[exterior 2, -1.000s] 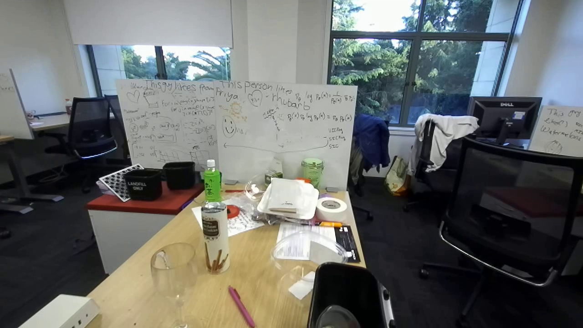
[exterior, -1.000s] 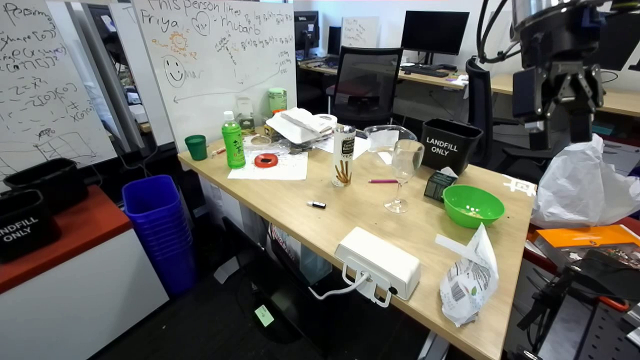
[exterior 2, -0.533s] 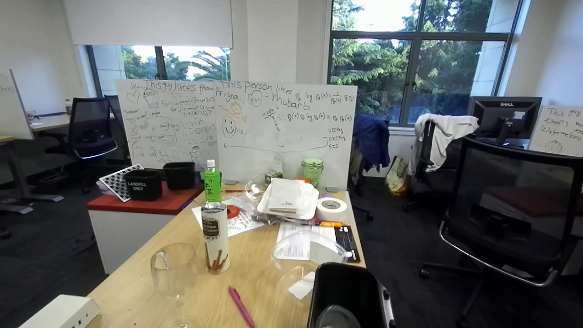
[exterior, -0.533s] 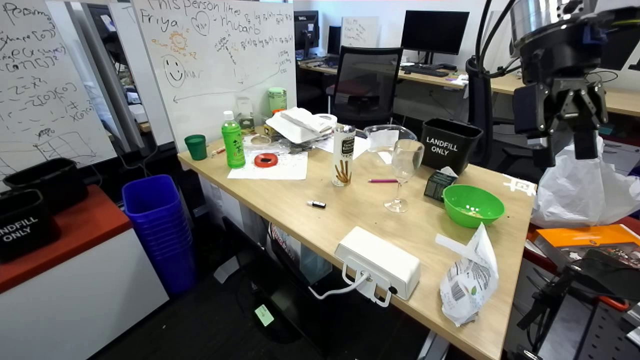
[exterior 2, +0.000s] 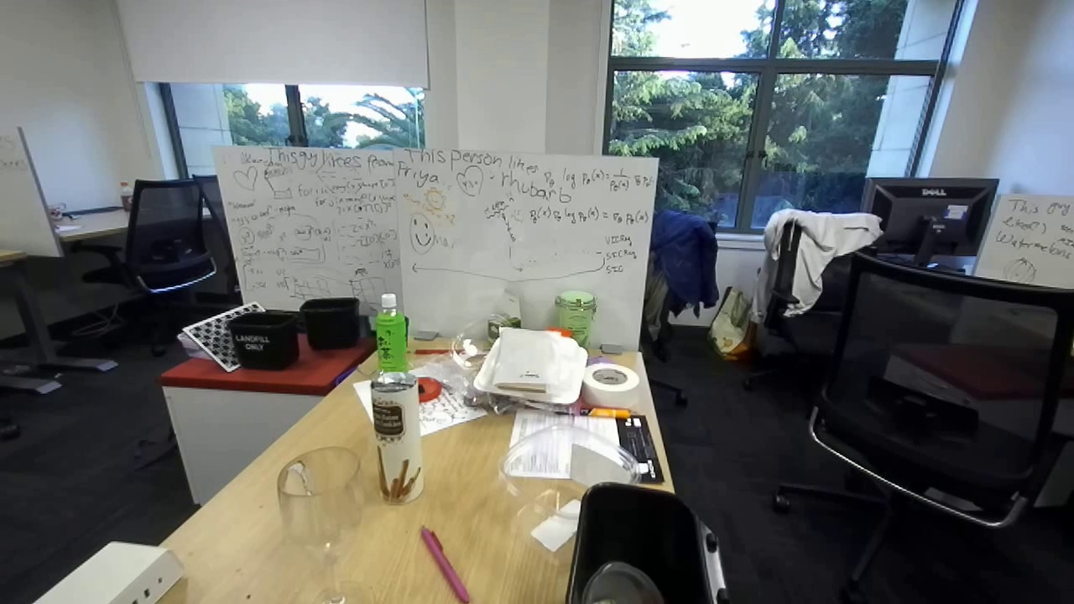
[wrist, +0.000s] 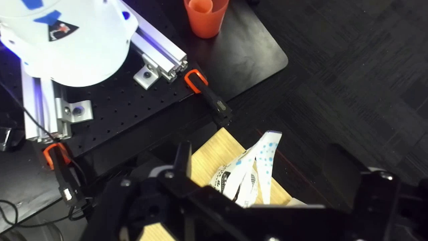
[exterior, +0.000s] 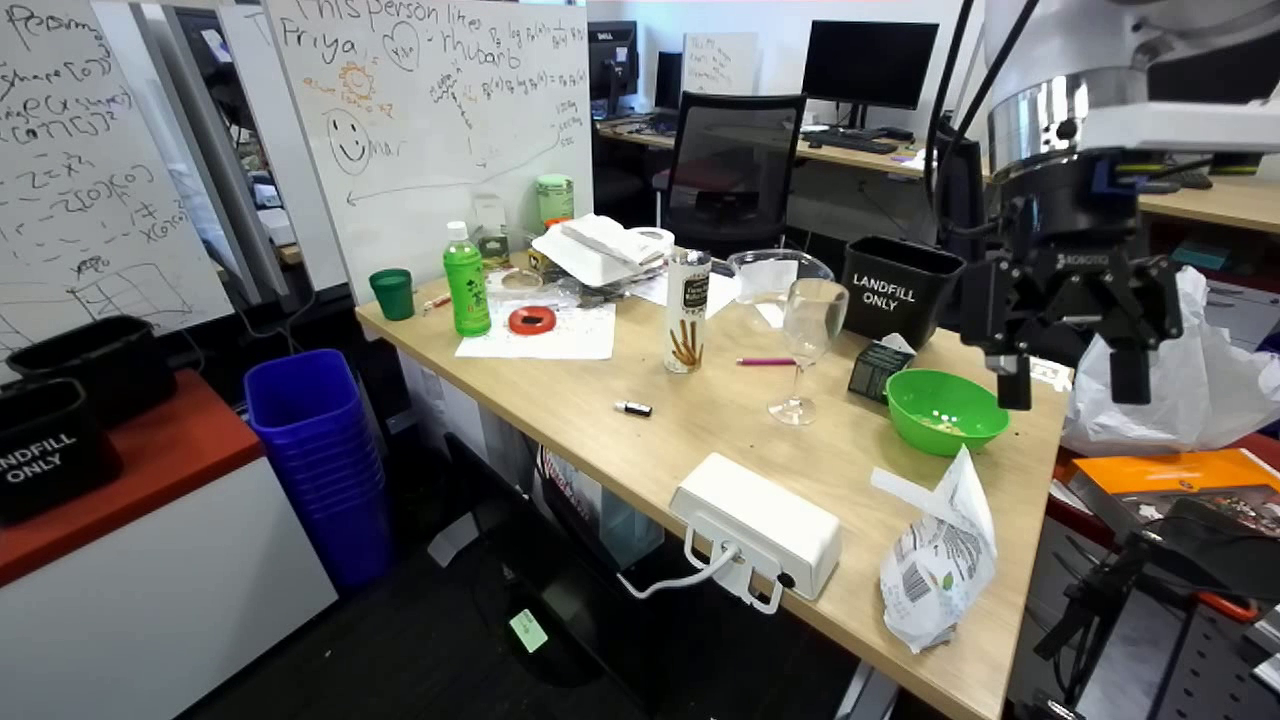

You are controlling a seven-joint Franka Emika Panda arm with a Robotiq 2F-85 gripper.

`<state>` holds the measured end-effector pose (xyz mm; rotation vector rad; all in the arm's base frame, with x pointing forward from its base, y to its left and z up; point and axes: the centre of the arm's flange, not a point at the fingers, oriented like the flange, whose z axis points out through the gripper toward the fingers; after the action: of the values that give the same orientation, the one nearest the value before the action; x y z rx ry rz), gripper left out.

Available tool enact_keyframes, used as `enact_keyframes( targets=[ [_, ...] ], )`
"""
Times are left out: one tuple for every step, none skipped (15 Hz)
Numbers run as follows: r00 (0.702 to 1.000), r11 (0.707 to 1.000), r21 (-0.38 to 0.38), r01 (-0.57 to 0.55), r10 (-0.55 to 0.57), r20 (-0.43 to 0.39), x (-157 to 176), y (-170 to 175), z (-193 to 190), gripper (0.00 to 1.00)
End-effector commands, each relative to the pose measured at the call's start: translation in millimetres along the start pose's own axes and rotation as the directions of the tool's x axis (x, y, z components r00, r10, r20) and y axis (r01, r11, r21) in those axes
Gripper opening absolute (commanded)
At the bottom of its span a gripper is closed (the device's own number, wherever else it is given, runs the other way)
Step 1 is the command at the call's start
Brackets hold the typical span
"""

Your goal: Place the white package in the clear container

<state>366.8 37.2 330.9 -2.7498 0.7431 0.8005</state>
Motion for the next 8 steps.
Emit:
enact_keyframes(
  targets=[
    [0.991, 0.988, 0.070, -0.134, 0.136, -0.020, 26, 1, 24, 1.00],
    [0.985, 0.984, 0.056, -0.167, 0.169, -0.037, 33, 2, 31, 1.00],
    [0.982, 0.982, 0.046, -0.184, 0.186, -0.033, 39, 1, 39, 1.00],
    [0.976, 0.977, 0.030, -0.212, 0.213, -0.038, 43, 1, 47, 1.00],
    [0.971, 0.972, 0.020, -0.235, 0.236, -0.036, 47, 1, 55, 1.00],
    [0.968, 0.968, 0.009, -0.249, 0.249, -0.030, 53, 1, 62, 1.00],
    [0.963, 0.963, -0.004, -0.268, 0.268, -0.022, 56, 1, 69, 1.00],
    [0.958, 0.958, -0.014, -0.285, 0.285, -0.017, 59, 1, 75, 1.00]
  ],
)
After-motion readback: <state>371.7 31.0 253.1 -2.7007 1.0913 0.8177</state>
